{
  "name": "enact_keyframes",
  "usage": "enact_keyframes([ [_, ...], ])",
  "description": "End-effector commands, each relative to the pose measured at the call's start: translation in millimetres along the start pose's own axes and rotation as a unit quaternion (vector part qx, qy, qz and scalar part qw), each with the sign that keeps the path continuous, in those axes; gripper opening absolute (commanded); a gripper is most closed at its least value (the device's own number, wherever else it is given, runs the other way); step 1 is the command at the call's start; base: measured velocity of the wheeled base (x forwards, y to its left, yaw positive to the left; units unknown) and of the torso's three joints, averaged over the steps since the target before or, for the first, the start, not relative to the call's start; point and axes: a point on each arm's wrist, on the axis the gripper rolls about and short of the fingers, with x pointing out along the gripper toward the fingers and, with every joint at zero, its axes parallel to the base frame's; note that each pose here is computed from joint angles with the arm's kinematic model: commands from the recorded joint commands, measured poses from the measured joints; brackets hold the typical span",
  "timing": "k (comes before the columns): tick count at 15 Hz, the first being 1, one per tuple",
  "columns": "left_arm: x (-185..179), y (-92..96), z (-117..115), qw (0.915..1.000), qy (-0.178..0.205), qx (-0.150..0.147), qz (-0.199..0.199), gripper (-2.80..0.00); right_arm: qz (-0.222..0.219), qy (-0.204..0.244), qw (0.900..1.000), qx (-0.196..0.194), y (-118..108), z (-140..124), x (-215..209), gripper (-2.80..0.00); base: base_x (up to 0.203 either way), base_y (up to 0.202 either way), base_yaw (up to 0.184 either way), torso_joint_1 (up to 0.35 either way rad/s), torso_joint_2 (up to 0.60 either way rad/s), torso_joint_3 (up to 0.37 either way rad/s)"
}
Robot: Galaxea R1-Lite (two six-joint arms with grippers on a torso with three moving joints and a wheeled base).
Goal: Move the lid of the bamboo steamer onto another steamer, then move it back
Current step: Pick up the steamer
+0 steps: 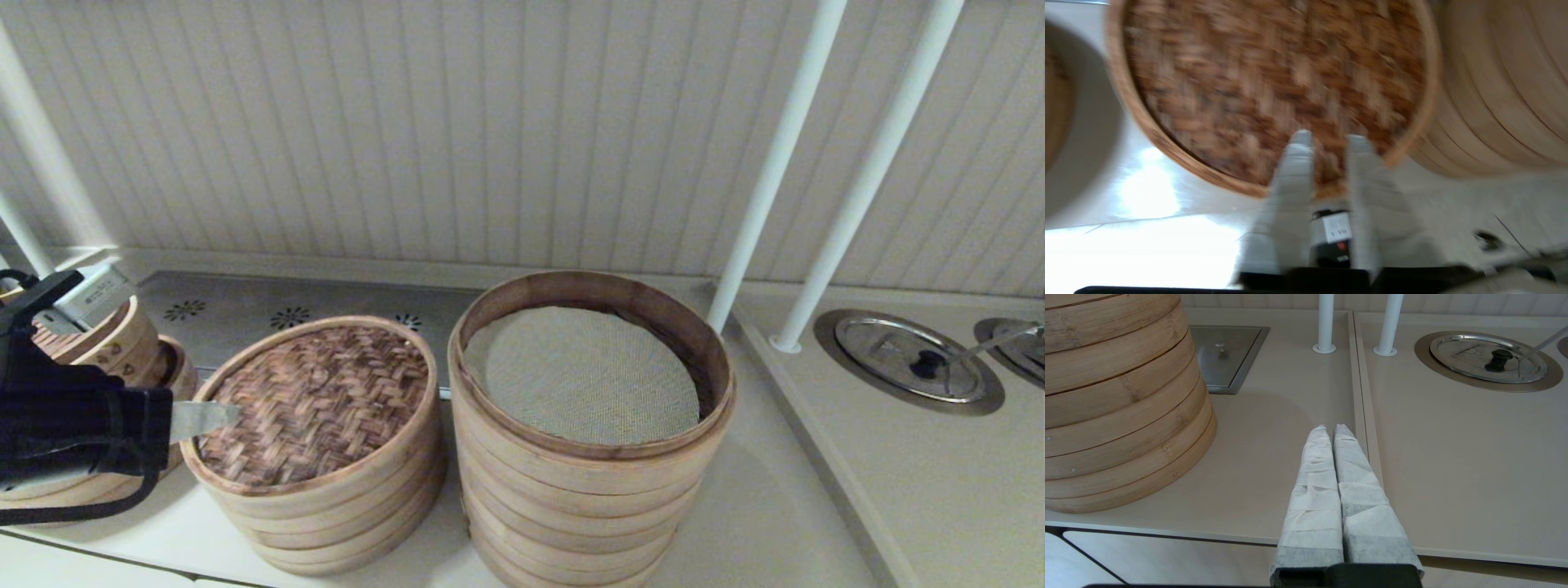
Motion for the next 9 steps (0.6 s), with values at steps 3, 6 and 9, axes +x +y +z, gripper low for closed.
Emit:
enact_keyframes([
  [3,33.7,4.6,11.2,0.9999,0.008,-0.010,0.005,0.00,0.000,0.001,1.000,0.000,0.0,-0.5,0.1,-2.80,0.000,0.000,0.000,0.000,0.00,0.000],
  [6,61.9,6.6,14.1,0.9993,0.034,-0.009,0.013,0.00,0.000,0.001,1.000,0.000,0.0,-0.4,0.2,-2.80,0.000,0.000,0.000,0.000,0.00,0.000],
  [9,80.3,8.0,15.6,0.9988,0.042,-0.006,0.023,0.00,0.000,0.001,1.000,0.000,0.0,-0.5,0.1,-2.80,0.000,0.000,0.000,0.000,0.00,0.000],
])
